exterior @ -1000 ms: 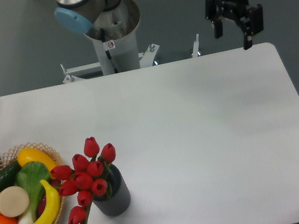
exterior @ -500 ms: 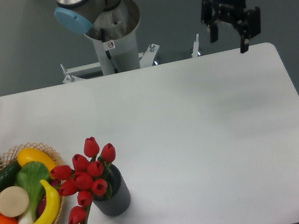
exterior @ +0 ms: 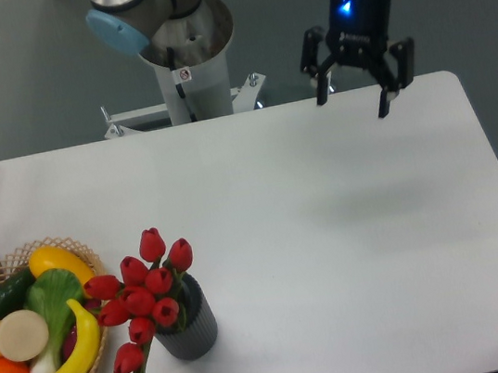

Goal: Pick up the flowers from the vase
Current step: 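Move the open gripper down toward the red tulips in the vase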

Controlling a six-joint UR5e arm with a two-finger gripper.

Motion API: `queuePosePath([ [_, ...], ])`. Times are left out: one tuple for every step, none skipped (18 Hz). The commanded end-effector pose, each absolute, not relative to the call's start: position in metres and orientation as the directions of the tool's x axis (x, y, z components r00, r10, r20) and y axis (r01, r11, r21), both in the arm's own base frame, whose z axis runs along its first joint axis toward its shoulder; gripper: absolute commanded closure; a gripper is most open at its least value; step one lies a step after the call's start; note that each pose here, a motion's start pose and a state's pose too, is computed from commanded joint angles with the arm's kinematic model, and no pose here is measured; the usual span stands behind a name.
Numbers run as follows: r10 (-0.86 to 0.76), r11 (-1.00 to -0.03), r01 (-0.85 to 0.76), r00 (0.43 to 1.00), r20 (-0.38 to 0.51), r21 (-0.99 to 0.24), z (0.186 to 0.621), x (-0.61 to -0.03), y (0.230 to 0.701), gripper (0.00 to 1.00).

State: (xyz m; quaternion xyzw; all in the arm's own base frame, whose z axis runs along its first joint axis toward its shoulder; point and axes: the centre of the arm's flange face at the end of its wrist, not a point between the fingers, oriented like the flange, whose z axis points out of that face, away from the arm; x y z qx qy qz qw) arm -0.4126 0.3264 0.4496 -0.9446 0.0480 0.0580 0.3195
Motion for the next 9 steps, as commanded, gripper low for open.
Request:
queuePosePath([
  [-0.051,-0.79,-0.116,0.991,-0.125,-0.602,0.445,-0.41,0.335,0.0],
  [-0.053,-0.79,-0.109,0.993,-0.109,-0.603,0.441,-0.407,0.343,0.0],
  [-0.064,-0.79,-0.111,0.993,-0.099,-0.603,0.434,-0.403,0.35,0.0],
  [-0.074,-0.788,-0.121,0.992,-0.102,-0.604,0.429,-0.402,0.357,0.0],
  [-0.087,-0.781,-0.136,0.99,-0.11,-0.61,0.424,-0.398,0.362,0.0],
  [-0.104,-0.767,-0.155,0.988,-0.118,-0.623,0.42,-0.392,0.369,0.0],
  [-0.122,-0.75,-0.17,0.985,-0.119,-0.64,0.412,-0.389,0.374,0.0],
  [-0.137,-0.727,-0.187,0.982,-0.127,-0.661,0.403,-0.388,0.38,0.0],
  [-0.151,-0.701,-0.201,0.98,-0.132,-0.685,0.398,-0.388,0.387,0.0],
])
